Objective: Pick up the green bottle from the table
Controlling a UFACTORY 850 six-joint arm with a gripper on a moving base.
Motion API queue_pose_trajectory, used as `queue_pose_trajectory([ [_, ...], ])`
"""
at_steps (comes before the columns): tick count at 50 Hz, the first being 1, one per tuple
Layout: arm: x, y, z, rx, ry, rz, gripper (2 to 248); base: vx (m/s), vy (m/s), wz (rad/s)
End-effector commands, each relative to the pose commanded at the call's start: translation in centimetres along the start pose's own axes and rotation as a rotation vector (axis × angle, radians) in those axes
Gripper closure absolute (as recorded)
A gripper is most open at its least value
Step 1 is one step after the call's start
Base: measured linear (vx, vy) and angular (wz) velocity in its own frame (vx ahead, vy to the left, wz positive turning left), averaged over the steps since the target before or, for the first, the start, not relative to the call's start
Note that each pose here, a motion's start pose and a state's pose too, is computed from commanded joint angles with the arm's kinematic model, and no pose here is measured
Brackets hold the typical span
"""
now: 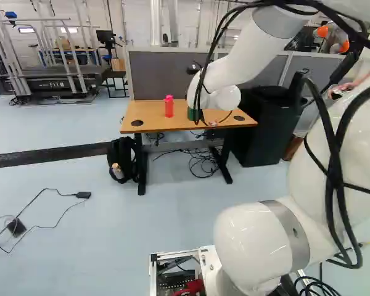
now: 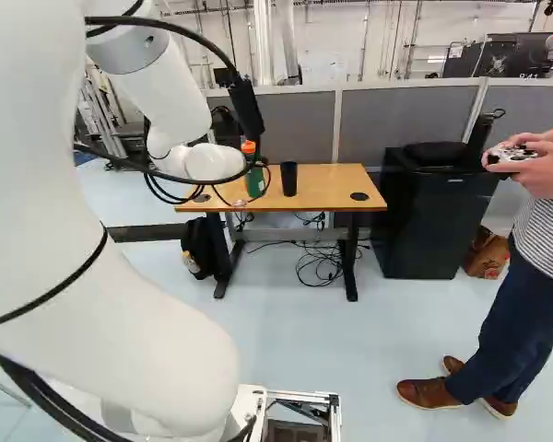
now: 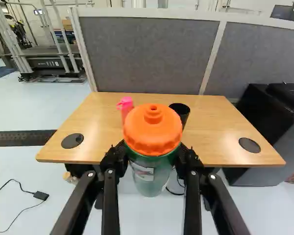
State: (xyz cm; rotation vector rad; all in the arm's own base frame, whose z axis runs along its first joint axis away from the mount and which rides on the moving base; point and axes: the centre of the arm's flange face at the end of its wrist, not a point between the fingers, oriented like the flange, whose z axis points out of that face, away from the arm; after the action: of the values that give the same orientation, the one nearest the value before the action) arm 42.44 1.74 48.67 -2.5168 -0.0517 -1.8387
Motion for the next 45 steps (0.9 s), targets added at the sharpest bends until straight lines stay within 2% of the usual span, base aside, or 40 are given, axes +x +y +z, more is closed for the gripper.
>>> queue_pose_trajectory([
  [25,-7.4,0.7,-4.5,-0.018,-0.01,0.006,131,0.0,0.0,0.0],
  [45,-11.9,0.9,-7.7,-0.028,-0.016,0.009,131,0.0,0.0,0.0],
])
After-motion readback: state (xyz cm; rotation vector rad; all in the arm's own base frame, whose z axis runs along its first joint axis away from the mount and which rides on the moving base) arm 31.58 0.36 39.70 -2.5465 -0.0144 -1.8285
